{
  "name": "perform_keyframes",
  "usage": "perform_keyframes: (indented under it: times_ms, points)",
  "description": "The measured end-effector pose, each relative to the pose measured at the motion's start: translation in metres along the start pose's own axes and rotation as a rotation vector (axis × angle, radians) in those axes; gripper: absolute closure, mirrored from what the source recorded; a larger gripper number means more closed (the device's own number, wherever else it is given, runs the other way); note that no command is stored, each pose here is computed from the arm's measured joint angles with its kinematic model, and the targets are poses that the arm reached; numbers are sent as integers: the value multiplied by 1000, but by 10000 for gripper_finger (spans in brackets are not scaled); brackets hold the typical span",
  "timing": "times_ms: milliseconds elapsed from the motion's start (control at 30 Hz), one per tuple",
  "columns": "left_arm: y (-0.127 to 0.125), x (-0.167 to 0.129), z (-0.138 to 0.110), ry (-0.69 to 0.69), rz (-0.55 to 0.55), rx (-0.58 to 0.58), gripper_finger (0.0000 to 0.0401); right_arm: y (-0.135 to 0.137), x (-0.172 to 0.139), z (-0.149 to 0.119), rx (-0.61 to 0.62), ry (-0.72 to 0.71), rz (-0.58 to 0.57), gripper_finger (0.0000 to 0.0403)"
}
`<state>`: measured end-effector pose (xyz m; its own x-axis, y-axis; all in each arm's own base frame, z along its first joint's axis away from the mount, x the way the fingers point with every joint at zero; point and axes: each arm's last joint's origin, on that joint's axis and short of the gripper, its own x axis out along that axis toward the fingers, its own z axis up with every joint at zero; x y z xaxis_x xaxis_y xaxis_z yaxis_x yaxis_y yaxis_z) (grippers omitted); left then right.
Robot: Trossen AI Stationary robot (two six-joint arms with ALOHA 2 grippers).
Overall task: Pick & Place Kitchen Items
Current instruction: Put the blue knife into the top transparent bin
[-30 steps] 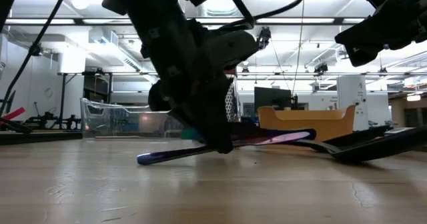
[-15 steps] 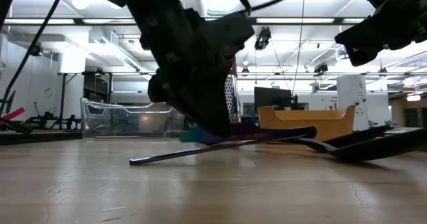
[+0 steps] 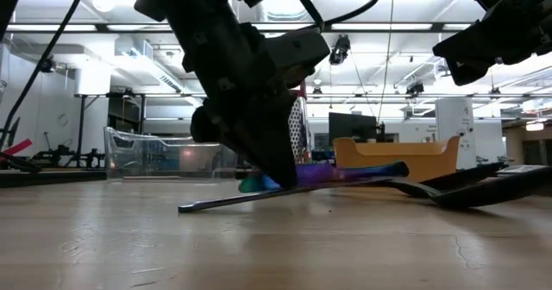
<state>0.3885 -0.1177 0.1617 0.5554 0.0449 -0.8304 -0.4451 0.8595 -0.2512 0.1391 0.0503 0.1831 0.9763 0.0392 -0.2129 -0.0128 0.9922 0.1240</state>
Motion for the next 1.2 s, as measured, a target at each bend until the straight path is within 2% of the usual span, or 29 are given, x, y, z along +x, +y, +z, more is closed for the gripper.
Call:
perform_keyframes:
  times_ms: [67, 367, 500, 667, 767, 933, 1200]
  points:
    - [-1, 0, 0, -2, -11, 11, 392, 0, 0, 0, 0, 0, 0, 394]
    - [-8, -11, 9, -33, -46, 46, 396, 0, 0, 0, -2, 1, 0, 394]
    - [-6, -21, 12, -52, -9, 53, 398, 0, 0, 0, -2, 1, 0, 394]
    - [4, -51, 15, -89, 129, 38, 399, 0, 0, 0, -2, 1, 0, 394]
    - [16, -75, 12, -113, 258, 28, 399, 0, 0, 0, -3, 2, 0, 394]
    - [46, -115, -1, -92, 443, -13, 400, 0, 0, 0, 0, 1, 0, 394]
    - [108, -162, -13, 5, 643, -42, 399, 0, 0, 0, -2, -3, 1, 394]
